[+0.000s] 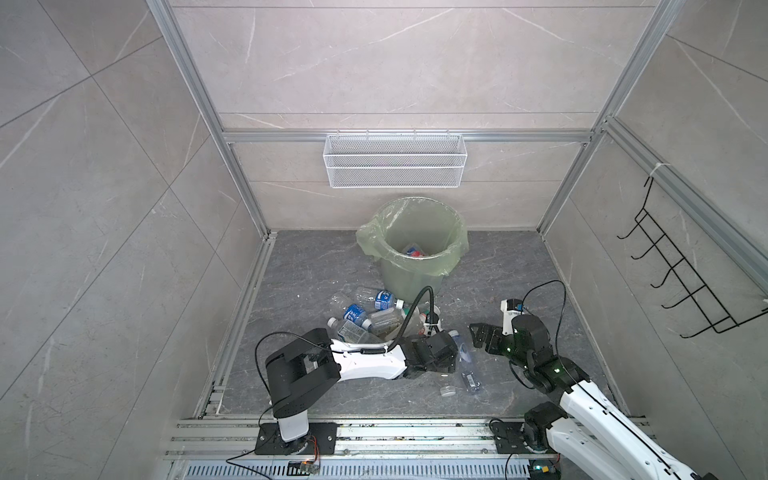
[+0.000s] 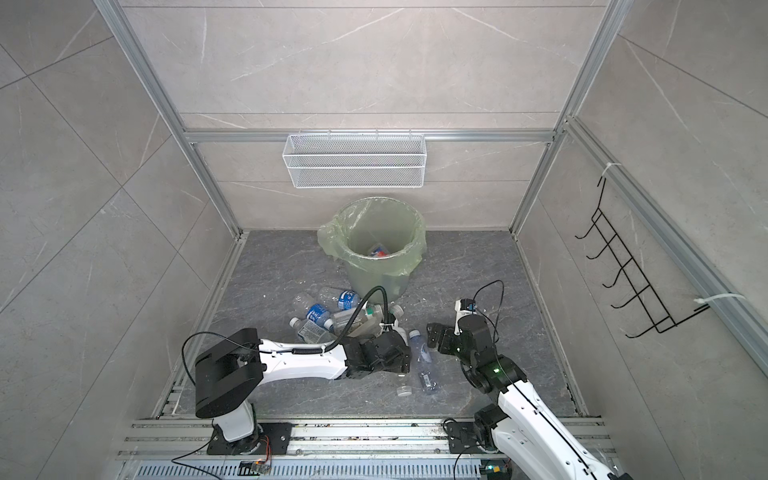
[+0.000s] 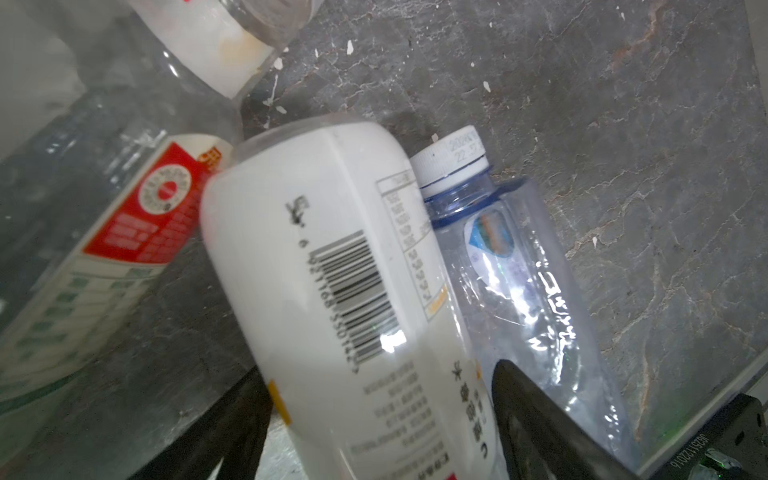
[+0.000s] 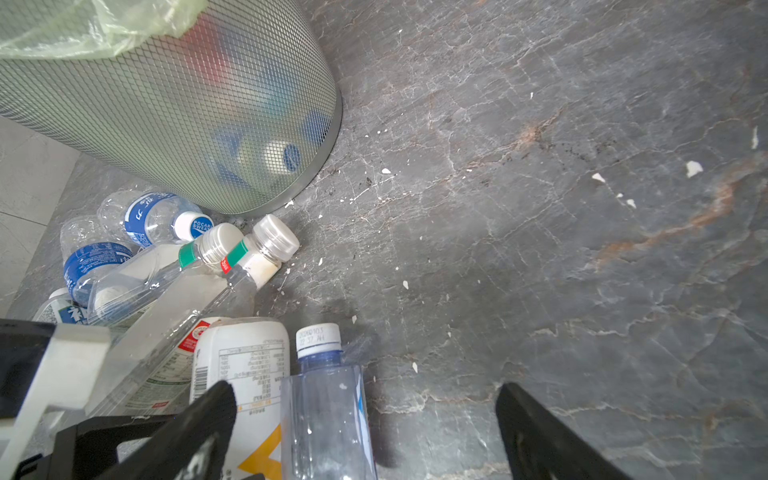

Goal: Throw the plastic bottles in the bin
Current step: 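Close the left gripper on the white-labelled bottle, then lift the white-labelled bottle with the left gripper and drop it into the bin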

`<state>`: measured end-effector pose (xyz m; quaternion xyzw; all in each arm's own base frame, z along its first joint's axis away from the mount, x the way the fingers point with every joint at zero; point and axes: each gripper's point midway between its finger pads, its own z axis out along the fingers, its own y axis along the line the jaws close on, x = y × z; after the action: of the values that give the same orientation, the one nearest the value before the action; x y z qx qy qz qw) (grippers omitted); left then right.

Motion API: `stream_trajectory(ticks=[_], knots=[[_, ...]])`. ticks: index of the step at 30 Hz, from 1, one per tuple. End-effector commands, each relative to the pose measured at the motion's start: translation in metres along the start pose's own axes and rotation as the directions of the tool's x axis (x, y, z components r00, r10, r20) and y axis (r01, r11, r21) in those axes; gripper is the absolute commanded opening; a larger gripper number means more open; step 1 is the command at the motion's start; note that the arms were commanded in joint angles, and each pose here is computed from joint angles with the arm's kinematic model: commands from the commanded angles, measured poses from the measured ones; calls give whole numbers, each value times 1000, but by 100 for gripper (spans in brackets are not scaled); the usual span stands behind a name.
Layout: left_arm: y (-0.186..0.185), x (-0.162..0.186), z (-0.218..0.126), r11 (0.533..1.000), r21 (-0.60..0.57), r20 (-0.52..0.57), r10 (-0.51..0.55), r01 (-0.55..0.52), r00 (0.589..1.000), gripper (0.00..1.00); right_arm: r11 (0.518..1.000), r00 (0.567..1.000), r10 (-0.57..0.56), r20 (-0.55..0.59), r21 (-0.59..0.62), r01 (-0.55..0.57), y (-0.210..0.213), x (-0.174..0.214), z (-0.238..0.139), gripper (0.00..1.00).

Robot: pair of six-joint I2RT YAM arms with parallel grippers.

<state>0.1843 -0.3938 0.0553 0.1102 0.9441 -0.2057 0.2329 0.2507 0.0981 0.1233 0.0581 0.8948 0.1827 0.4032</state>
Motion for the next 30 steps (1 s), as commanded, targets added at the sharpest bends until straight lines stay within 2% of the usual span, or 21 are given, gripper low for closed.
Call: stream_trajectory(ticks=[1,11,16,22,27,30], knots=[[7,4,-1,996,-69,-35,50,-52,998,80,1000,1000,9,-3,19,-9,-5,4,2,100],[19,22,10,980,-136,-147,128,-148,981,80,1000,1000,11,-5,24,-11,-6,4,3,100],[23,27,13,974,-150,-165,145,-170,976,79,1000,1000,10,-8,25,-10,-6,5,3,100],[24,21,5,961,-165,-137,202,-223,970,58,1000,1000,9,-10,24,-8,-5,5,3,100],[15,10,-13,945,-150,-67,285,-292,956,54,1000,1000,9,-10,26,-9,-6,5,4,100],[8,4,-25,931,-134,-30,339,-340,940,47,1000,1000,9,-11,27,-9,-6,5,4,100]])
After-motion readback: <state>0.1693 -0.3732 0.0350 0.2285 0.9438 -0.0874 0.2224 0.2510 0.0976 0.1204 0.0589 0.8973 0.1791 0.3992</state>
